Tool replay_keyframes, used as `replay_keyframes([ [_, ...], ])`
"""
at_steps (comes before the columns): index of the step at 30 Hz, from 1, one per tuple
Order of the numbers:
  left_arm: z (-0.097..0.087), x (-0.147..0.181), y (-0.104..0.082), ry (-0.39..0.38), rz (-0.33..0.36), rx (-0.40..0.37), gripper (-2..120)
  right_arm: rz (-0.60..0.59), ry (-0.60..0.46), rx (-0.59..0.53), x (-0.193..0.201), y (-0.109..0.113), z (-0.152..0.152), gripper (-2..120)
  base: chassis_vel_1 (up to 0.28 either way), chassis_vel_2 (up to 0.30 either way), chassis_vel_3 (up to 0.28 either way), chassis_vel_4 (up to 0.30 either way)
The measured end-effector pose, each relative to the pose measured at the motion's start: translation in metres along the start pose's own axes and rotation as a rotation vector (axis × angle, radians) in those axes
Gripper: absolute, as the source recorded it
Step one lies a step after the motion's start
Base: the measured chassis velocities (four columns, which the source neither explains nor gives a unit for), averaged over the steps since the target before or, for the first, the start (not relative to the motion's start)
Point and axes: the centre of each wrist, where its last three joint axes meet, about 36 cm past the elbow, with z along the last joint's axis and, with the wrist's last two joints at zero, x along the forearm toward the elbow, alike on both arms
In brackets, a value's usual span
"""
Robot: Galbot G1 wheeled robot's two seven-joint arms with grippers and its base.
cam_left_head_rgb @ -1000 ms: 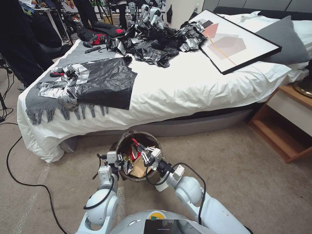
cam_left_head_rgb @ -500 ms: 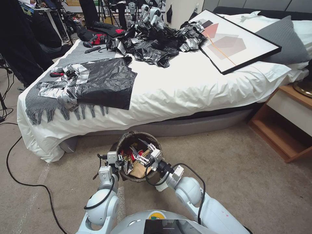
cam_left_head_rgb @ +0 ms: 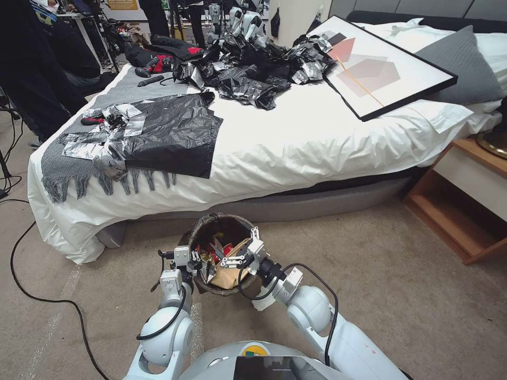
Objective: Pick up the trash bin, then pick up the garbage from the floor and place it into the trash bin.
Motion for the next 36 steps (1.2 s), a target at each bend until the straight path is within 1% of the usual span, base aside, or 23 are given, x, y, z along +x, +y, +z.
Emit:
replay_keyframes([
  [3, 0.000, 0.000, 0.001, 0.000, -0.002, 0.000, 3, 0.045, -0.050, 0.037, -0.001, -0.001, -0.020, 100, 0.000, 0.000, 0.000, 0.000],
  [4, 0.000, 0.000, 0.001, 0.000, -0.002, 0.000, 3, 0.045, -0.050, 0.037, -0.001, -0.001, -0.020, 100, 0.000, 0.000, 0.000, 0.000],
  [5, 0.000, 0.000, 0.002, -0.001, -0.005, 0.002, 3, 0.126, -0.097, 0.078, 0.000, -0.002, -0.044, 100, 0.000, 0.000, 0.000, 0.000],
  [6, -0.001, 0.000, 0.004, -0.003, -0.008, 0.004, 3, 0.207, -0.118, 0.107, 0.004, -0.005, -0.059, 100, 0.000, 0.000, 0.000, 0.000],
  [7, -0.001, 0.000, 0.004, -0.003, -0.008, 0.004, 3, 0.207, -0.118, 0.107, 0.004, -0.005, -0.059, 100, 0.000, 0.000, 0.000, 0.000],
  [8, -0.002, -0.001, 0.006, -0.005, -0.012, 0.006, 3, 0.277, -0.127, 0.138, 0.012, -0.009, -0.071, 100, 0.000, 0.000, 0.000, 0.000],
  [9, -0.002, -0.001, 0.007, -0.006, -0.013, 0.006, 3, 0.303, -0.127, 0.151, 0.017, -0.011, -0.074, 100, 0.000, 0.000, 0.000, 0.000],
  [10, -0.002, -0.001, 0.007, -0.006, -0.013, 0.006, 3, 0.303, -0.127, 0.151, 0.017, -0.011, -0.074, 100, 0.000, 0.000, 0.000, 0.000],
  [13, -0.003, -0.002, 0.010, -0.010, -0.015, 0.011, 3, 0.422, -0.098, 0.191, 0.040, -0.014, -0.080, 100, 0.000, 0.000, 0.000, 0.000],
  [14, -0.004, -0.002, 0.010, -0.011, -0.014, 0.014, 3, 0.470, -0.075, 0.195, 0.049, -0.012, -0.077, 100, 0.000, 0.000, 0.000, 0.000],
  [15, -0.004, -0.002, 0.010, -0.011, -0.014, 0.014, 3, 0.470, -0.075, 0.195, 0.049, -0.012, -0.077, 100, 0.000, 0.000, 0.000, 0.000],
  [18, -0.004, -0.002, 0.011, -0.013, -0.015, 0.019, 3, 0.561, -0.006, 0.195, 0.070, -0.009, -0.062, 100, 0.000, 0.000, 0.000, 0.000],
  [19, -0.004, -0.002, 0.011, -0.013, -0.015, 0.019, 3, 0.561, -0.006, 0.195, 0.070, -0.009, -0.062, 100, 0.000, 0.000, 0.000, 0.000],
  [21, -0.004, -0.002, 0.012, -0.013, -0.015, 0.020, 3, 0.590, 0.028, 0.191, 0.080, -0.009, -0.052, 100, 0.000, 0.000, 0.000, 0.000],
  [22, -0.004, -0.002, 0.012, -0.013, -0.015, 0.020, 3, 0.590, 0.028, 0.191, 0.080, -0.009, -0.052, 100, 0.000, 0.000, 0.000, 0.000],
  [25, -0.005, -0.001, 0.013, -0.016, -0.015, 0.021, 3, 0.610, 0.094, 0.168, 0.092, -0.009, -0.034, 100, 0.000, 0.000, 0.000, 0.000],
  [26, -0.005, -0.001, 0.013, -0.016, -0.015, 0.021, 3, 0.610, 0.094, 0.168, 0.092, -0.009, -0.034, 100, 0.000, 0.000, 0.000, 0.000],
  [28, -0.006, -0.001, 0.012, -0.018, -0.014, 0.021, 3, 0.613, 0.150, 0.128, 0.095, -0.010, -0.020, 100, 0.000, 0.000, 0.000, 0.000],
  [29, -0.006, -0.001, 0.012, -0.018, -0.014, 0.021, 3, 0.613, 0.150, 0.128, 0.095, -0.010, -0.020, 100, 0.000, 0.000, 0.000, 0.000],
  [31, -0.007, 0.000, 0.012, -0.022, -0.013, 0.022, 3, 0.602, 0.215, 0.074, 0.097, -0.013, -0.001, 100, 0.000, 0.000, 0.000, 0.000],
  [33, -0.008, 0.000, 0.012, -0.023, -0.012, 0.022, 3, 0.577, 0.291, 0.035, 0.100, -0.021, 0.022, 100, 0.000, 0.000, 0.000, 0.000],
  [34, -0.008, 0.000, 0.012, -0.023, -0.012, 0.022, 3, 0.577, 0.291, 0.035, 0.100, -0.021, 0.022, 100, 0.000, 0.000, 0.000, 0.000],
  [36, -0.008, 0.000, 0.012, -0.024, -0.012, 0.021, 3, 0.546, 0.356, 0.000, 0.101, -0.030, 0.041, 100, 0.000, 0.000, 0.000, 0.000],
])
